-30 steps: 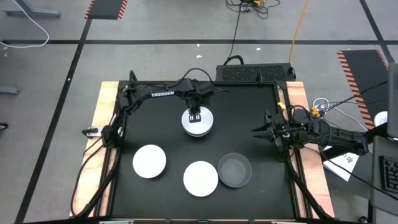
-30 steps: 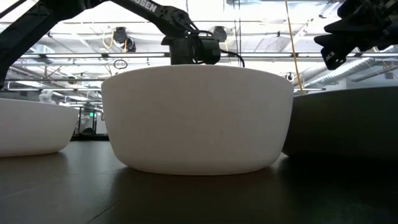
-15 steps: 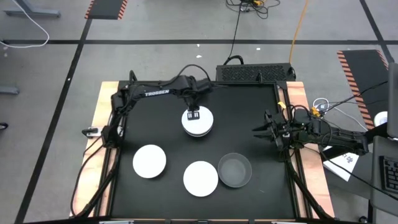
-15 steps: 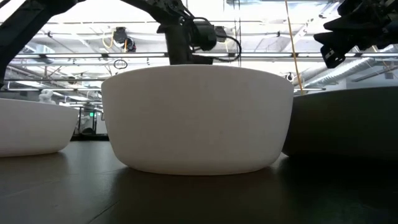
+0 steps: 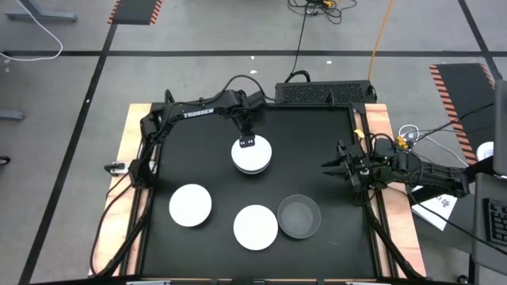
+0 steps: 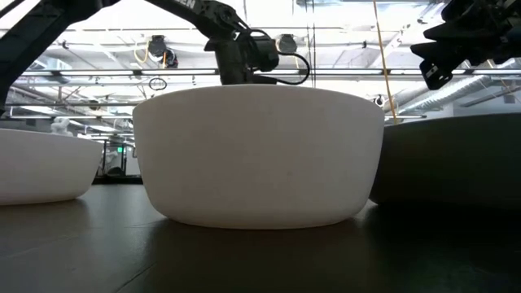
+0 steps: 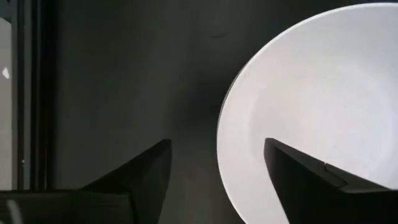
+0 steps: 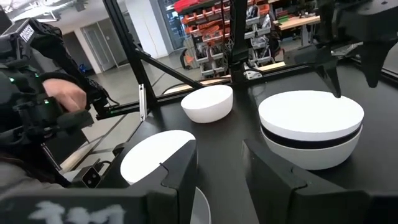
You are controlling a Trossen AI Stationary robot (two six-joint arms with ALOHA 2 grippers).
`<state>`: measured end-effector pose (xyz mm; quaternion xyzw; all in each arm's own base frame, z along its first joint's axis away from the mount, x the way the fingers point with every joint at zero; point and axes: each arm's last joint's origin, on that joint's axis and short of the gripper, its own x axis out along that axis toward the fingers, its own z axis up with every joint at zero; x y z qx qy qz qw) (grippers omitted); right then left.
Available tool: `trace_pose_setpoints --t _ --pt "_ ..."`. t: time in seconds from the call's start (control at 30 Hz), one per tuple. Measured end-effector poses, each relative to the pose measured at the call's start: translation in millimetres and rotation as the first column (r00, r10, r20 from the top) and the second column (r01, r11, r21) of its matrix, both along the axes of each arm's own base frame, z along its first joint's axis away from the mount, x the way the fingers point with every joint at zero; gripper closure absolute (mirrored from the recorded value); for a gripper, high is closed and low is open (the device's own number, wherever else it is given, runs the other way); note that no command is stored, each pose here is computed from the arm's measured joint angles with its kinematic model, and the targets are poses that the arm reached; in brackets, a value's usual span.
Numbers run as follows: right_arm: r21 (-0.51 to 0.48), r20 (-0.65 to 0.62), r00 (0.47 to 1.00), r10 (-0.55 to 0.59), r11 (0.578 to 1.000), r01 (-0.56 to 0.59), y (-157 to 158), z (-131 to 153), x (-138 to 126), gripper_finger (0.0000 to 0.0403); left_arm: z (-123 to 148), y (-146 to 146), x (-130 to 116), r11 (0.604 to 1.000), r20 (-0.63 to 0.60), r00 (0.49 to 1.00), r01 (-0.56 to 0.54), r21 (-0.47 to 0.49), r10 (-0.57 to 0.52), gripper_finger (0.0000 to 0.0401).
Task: Nest bowls inside each other
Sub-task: Adjust the stacked bowls
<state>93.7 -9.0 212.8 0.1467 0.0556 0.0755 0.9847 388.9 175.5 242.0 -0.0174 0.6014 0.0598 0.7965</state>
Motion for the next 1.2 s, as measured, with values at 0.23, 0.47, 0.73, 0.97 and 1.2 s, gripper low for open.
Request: trace_pose_setpoints --t 0.23,0.47,0.73,0.97,1.2 --pt "0.000 0.000 1.000 0.000 1.000 0.000 0.0 0.0 0.0 0.0282 -0.7 4.3 -2.2 1.000 -0.002 1.000 -0.007 -0.001 0.007 0.0128" --pt "0.000 0.000 1.000 0.000 1.000 0.000 0.0 0.0 0.0 0.0282 -4.7 4.6 -0.9 1.000 -0.006 1.000 -0.006 -0.011 0.006 0.0128" --pt "0.005 -0.002 1.000 0.000 1.000 0.000 0.0 -0.1 0.0 0.0282 -18.6 5.4 3.2 1.000 -0.037 0.999 -0.009 -0.021 0.008 0.0128" --pt "0.006 -0.002 1.000 -0.001 1.000 0.001 0.0 -0.1 0.0 0.0282 -18.7 6.0 2.8 1.000 -0.038 0.999 -0.009 -0.026 0.008 0.0130" --pt "0.007 -0.002 1.000 -0.001 1.000 0.001 0.0 -0.1 0.0 0.0282 -25.5 4.7 1.5 0.999 -0.040 0.999 -0.004 -0.053 0.002 0.0183"
